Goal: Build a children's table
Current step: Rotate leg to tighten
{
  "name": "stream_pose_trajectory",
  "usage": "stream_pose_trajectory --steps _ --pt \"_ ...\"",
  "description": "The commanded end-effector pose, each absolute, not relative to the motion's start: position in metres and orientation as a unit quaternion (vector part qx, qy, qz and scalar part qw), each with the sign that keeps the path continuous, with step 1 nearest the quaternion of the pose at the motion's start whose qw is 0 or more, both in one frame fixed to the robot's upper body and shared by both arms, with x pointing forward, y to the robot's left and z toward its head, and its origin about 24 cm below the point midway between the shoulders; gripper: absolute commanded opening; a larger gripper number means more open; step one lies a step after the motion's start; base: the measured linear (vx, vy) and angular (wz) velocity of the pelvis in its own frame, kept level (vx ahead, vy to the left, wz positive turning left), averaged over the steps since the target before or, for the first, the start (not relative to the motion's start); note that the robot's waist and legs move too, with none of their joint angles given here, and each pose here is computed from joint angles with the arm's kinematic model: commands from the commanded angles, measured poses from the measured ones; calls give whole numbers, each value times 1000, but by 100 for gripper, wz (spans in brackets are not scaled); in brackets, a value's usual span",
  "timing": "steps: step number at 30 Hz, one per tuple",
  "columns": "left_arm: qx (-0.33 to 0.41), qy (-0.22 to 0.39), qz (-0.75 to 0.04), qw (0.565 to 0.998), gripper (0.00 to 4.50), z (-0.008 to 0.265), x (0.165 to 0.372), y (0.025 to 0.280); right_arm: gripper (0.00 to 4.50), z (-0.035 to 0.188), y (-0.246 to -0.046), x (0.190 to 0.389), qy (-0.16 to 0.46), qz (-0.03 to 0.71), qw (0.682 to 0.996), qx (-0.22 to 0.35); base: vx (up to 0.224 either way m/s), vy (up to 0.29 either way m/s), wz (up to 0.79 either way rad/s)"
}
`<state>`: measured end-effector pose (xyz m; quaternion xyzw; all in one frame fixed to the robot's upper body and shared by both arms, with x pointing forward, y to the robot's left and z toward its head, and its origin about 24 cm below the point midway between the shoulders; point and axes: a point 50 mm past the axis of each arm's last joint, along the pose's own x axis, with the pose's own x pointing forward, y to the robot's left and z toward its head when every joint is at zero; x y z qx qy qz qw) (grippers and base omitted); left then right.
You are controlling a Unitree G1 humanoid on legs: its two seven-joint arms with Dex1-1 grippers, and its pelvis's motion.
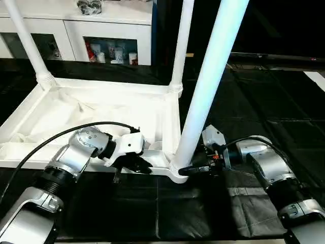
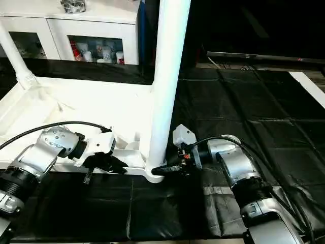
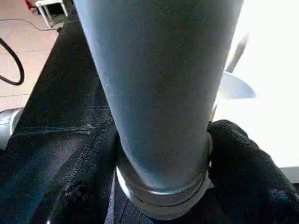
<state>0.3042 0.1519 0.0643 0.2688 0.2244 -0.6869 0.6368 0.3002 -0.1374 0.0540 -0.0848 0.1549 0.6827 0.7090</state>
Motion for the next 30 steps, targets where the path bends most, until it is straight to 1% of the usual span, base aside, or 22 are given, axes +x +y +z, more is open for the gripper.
stream_pose_trajectory --steps 1,5,13,14,16,17,18,20,21,22,23,25,27,29,30 --pt "274 226 -703 616 0 62 301 143 264 49 -132 295 157 691 701 -82 0 0 0" --pt "266 226 -702 621 0 62 301 143 264 46 -128 291 157 694 699 -79 0 0 0" --pt "268 226 -699 623 0 62 303 143 264 46 -126 291 153 691 702 -80 0 0 0" --pt "268 226 -698 624 0 63 303 143 264 46 -127 292 152 688 705 -84 0 0 0" --pt "270 224 -696 626 0 63 304 142 264 47 -126 295 157 673 720 -68 0 0 0" --pt "270 224 -696 627 0 63 304 142 299 48 -127 296 159 673 720 -59 0 0 0" --pt "270 224 -695 627 0 63 304 142 299 49 -127 296 160 674 720 -52 0 0 0" --pt "271 224 -695 627 0 63 305 142 334 52 -128 298 154 669 725 -52 0 0 0" --pt "271 224 -695 627 0 63 305 142 336 52 -129 299 153 668 726 -52 0 0 0" --pt "271 224 -695 627 0 63 305 142 351 53 -129 300 151 667 728 -52 0 0 0" --pt "272 225 -694 627 0 63 305 142 351 54 -130 300 150 666 729 -54 0 0 0" --pt "276 225 -693 626 0 63 305 143 373 55 -132 300 149 667 728 -56 0 0 0" --pt "277 225 -693 626 0 63 305 143 384 55 -133 300 148 664 730 -57 0 0 0" --pt "277 224 -692 627 0 62 305 142 413 53 -133 300 146 658 736 -68 0 0 0" --pt "277 224 -692 627 0 62 305 142 418 53 -133 300 145 657 737 -70 0 0 0"
